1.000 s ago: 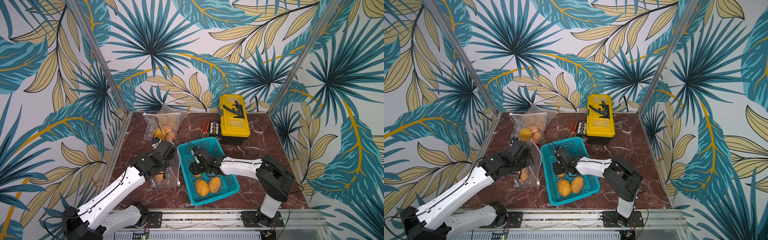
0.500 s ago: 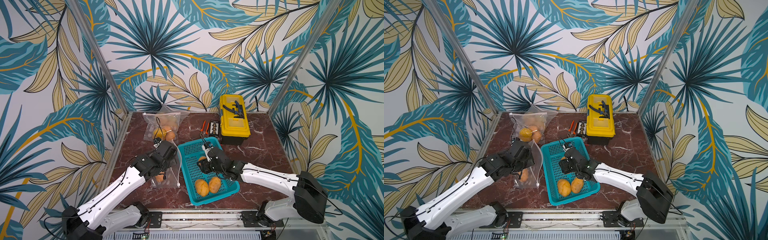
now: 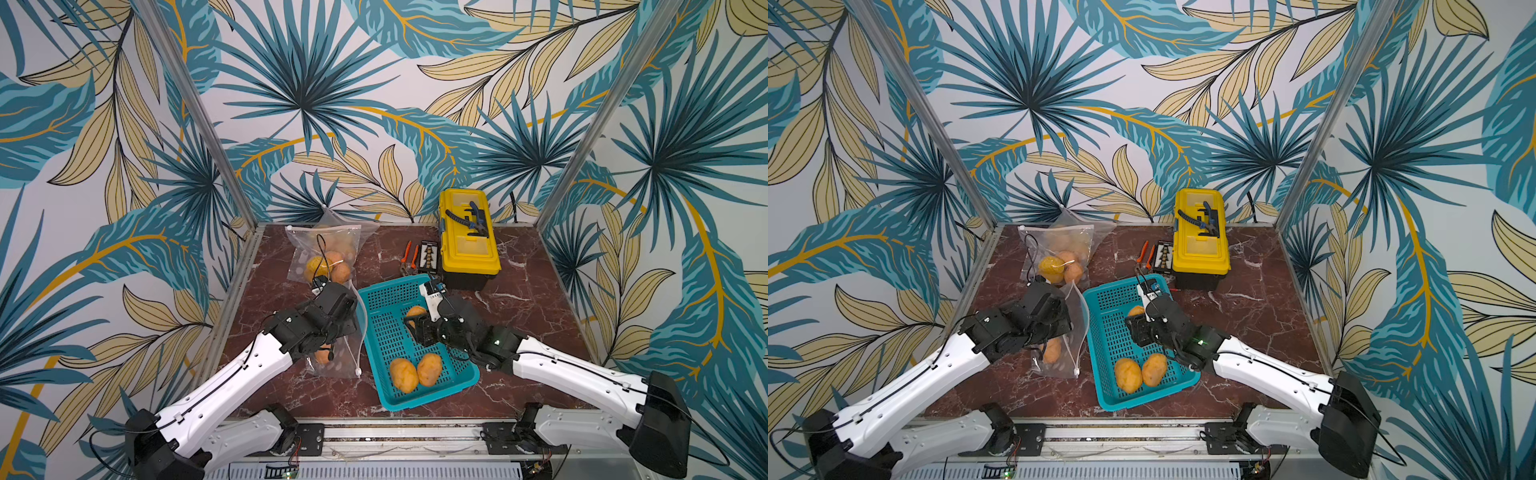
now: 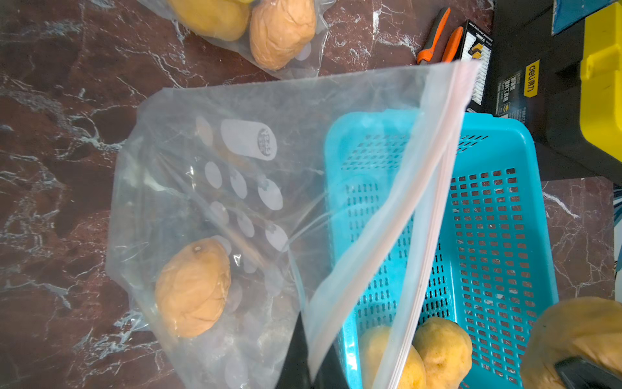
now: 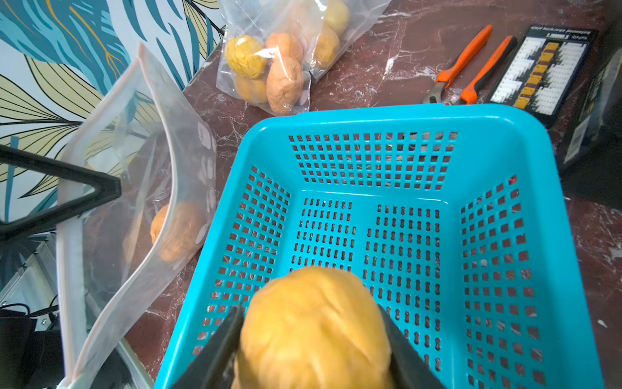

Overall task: Put the potatoes into a zipper bag and zip it
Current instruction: Pick up the potato from the basket, then place the potato into the zipper food storage bag.

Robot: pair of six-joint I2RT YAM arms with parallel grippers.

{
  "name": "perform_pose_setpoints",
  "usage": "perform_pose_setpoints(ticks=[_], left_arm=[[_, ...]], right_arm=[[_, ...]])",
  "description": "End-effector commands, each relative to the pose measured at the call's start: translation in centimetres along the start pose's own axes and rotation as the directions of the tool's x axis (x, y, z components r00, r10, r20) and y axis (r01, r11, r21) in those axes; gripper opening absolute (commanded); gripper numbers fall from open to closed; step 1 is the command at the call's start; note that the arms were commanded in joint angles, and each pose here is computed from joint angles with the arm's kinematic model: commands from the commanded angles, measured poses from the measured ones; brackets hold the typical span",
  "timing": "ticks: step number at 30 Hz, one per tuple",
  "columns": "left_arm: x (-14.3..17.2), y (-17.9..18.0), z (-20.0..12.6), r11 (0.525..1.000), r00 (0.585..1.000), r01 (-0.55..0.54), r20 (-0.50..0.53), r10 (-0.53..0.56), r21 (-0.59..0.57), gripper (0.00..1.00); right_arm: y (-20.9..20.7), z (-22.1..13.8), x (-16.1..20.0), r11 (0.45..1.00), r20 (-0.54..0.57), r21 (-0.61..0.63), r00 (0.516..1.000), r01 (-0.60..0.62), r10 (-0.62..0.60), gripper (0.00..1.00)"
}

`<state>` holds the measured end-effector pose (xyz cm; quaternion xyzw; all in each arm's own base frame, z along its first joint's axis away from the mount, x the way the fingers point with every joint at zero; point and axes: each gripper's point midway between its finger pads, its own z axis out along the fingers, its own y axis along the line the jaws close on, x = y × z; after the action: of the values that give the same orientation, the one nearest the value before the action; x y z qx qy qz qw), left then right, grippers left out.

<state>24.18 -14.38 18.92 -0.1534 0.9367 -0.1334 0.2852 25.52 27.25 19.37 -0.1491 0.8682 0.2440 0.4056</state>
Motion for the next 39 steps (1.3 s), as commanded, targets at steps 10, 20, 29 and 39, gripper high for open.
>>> perform_pose_setpoints(ticks=[10,20,29,39], left_arm=[[-1.1,-1.2,-0.9,0.999,1.0,-0.001,0.03,-0.001,0.044,0.0],[-1.1,-1.3,-1.1,0.998,0.999,-0.003,0.034,0.001,0.055,0.0],[-1.2,-1.3,-1.7,0.996,0.999,0.002,0.053,-0.006,0.086,0.0],[-1.0,-1.8,-1.7,0.994,0.999,-0.015,0.041,0.01,0.111,0.0]], right_arm=[[6.9,-0.4,-2.6,0.98,0.02,-0.169,0.995,0.1,-0.099,0.32],[12.0,3.7,-3.6,0.951,-0.014,-0.288,0.992,0.113,-0.122,0.3],[13.7,7.7,-3.4,0.946,-0.06,-0.307,0.99,0.103,-0.127,0.28],[12.3,9.9,-3.3,0.975,-0.08,-0.204,0.991,0.089,-0.107,0.27]])
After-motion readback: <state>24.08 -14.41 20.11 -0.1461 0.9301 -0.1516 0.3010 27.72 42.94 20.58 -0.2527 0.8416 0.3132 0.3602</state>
